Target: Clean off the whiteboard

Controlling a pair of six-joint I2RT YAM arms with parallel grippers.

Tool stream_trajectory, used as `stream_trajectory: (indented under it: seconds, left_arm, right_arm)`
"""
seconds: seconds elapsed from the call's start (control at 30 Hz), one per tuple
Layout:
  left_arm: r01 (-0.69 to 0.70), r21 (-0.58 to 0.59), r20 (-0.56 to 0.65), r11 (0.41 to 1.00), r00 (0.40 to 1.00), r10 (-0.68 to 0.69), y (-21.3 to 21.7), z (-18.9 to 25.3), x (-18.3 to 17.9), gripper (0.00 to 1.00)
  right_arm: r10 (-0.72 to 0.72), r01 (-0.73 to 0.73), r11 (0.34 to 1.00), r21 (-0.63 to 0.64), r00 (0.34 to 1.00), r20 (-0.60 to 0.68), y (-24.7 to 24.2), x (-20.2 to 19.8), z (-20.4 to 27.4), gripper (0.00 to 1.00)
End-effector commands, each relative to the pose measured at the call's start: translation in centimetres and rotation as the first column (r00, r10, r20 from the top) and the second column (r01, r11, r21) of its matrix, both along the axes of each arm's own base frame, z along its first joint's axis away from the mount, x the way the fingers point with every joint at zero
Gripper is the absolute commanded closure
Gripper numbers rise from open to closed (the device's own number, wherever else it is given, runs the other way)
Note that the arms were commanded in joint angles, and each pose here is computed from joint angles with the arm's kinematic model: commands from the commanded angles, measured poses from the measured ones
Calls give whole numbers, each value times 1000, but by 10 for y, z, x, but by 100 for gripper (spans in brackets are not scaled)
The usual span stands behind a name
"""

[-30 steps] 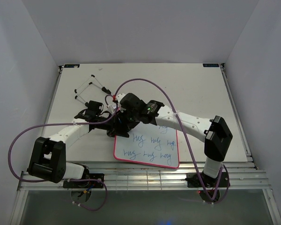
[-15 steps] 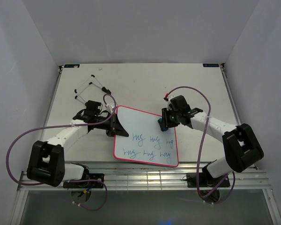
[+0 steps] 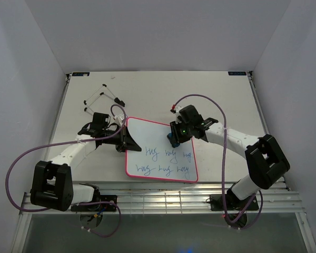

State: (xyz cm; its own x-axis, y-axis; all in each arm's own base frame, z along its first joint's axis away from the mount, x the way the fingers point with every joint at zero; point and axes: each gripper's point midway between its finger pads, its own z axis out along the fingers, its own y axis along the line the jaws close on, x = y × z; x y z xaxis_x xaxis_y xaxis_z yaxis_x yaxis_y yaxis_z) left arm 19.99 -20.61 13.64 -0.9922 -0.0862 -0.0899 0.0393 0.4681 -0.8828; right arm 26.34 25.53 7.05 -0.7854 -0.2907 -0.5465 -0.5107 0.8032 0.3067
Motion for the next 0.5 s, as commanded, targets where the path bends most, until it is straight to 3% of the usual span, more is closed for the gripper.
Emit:
stream_trajectory:
  seconds: [0.0,0.13,0.3,0.47]
  left_arm:
    - [-91,126,357,988,933,40,9,2,54,100]
    - [-100,131,359,986,932,47,11,2,55,100]
    - [-94,128,362,987,931,42,10,3,54,100]
    - [-90,126,359,988,932,39,10,2,53,100]
  right_arm:
    - [278,-261,958,124,948,-156,61,-79,13,85]
    - [254,-243,966,92,956,-143,57,-77,7,84]
    - [30,-45,997,-56,970,-243,-21,-56,-49,84]
    - [-166,107,973,-207,940,-298,-91,-44,-83,85]
